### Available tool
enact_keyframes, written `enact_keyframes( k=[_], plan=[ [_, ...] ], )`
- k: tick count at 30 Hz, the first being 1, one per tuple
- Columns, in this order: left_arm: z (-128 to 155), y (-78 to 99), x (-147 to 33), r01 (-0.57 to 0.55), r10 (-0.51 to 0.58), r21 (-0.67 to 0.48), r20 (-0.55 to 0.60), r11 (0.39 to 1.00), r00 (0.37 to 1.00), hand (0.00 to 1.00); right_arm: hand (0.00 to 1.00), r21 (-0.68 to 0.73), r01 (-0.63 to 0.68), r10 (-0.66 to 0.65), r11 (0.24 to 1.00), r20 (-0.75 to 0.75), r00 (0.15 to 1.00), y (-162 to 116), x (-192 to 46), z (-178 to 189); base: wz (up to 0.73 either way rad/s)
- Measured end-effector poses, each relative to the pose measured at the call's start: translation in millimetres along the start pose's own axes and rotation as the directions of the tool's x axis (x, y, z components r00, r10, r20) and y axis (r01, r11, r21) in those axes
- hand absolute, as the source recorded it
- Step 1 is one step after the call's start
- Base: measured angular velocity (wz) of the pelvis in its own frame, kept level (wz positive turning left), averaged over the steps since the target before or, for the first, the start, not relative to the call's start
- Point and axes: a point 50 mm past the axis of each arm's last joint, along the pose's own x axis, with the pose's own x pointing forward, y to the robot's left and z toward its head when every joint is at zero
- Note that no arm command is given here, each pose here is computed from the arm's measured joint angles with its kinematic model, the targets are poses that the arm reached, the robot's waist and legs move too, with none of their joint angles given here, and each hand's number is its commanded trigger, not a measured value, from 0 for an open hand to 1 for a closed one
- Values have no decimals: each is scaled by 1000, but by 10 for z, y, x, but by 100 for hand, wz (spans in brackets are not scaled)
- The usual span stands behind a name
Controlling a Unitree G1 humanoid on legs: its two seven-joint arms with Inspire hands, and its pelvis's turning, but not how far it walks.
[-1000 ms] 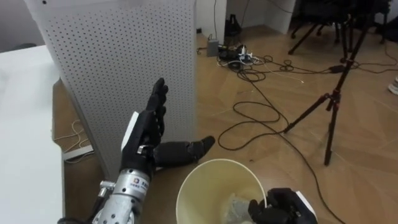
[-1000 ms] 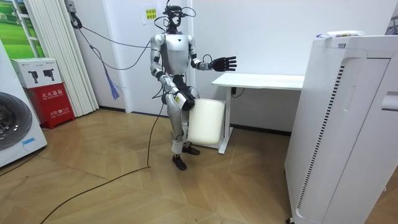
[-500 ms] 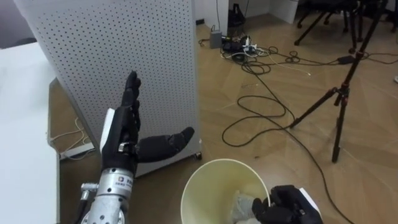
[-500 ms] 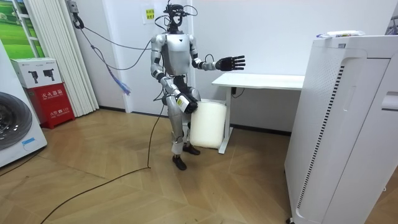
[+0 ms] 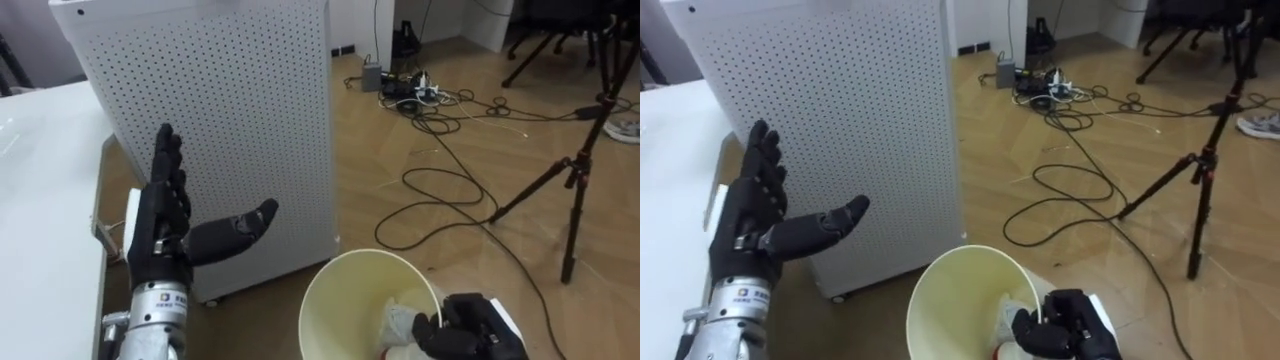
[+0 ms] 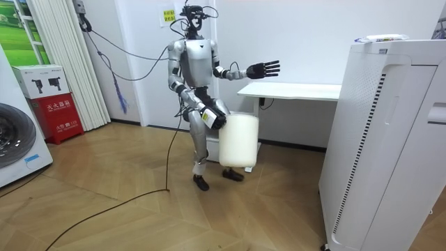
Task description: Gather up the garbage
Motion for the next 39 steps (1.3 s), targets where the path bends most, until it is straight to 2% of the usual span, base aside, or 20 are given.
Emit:
enact_keyframes(
  k=[5,10,17,24,33,39],
  plan=[
    [14,8,-1,7,-7,1,15,1000,1000,0,100,-4,9,-9,1000,-34,999,-42,-103,-144,8],
    [17,21,4,25,-24,-9,14,1000,1000,0,100,13,18,-18,1000,-33,999,-66,-106,-141,14],
    [27,-16,11,43,-43,-24,18,999,999,0,100,12,41,-42,999,85,995,-88,-77,131,25],
    [67,-111,63,67,-66,-38,36,997,997,0,100,15,-7,6,1000,108,994,19,-49,190,2],
    [46,-149,55,103,-102,-30,27,994,994,0,100,-11,-69,70,998,80,994,105,-73,120,-10],
    [147,-186,48,141,-138,-44,69,989,988,0,100,-29,-101,103,994,77,992,107,-78,122,-12]
  ],
)
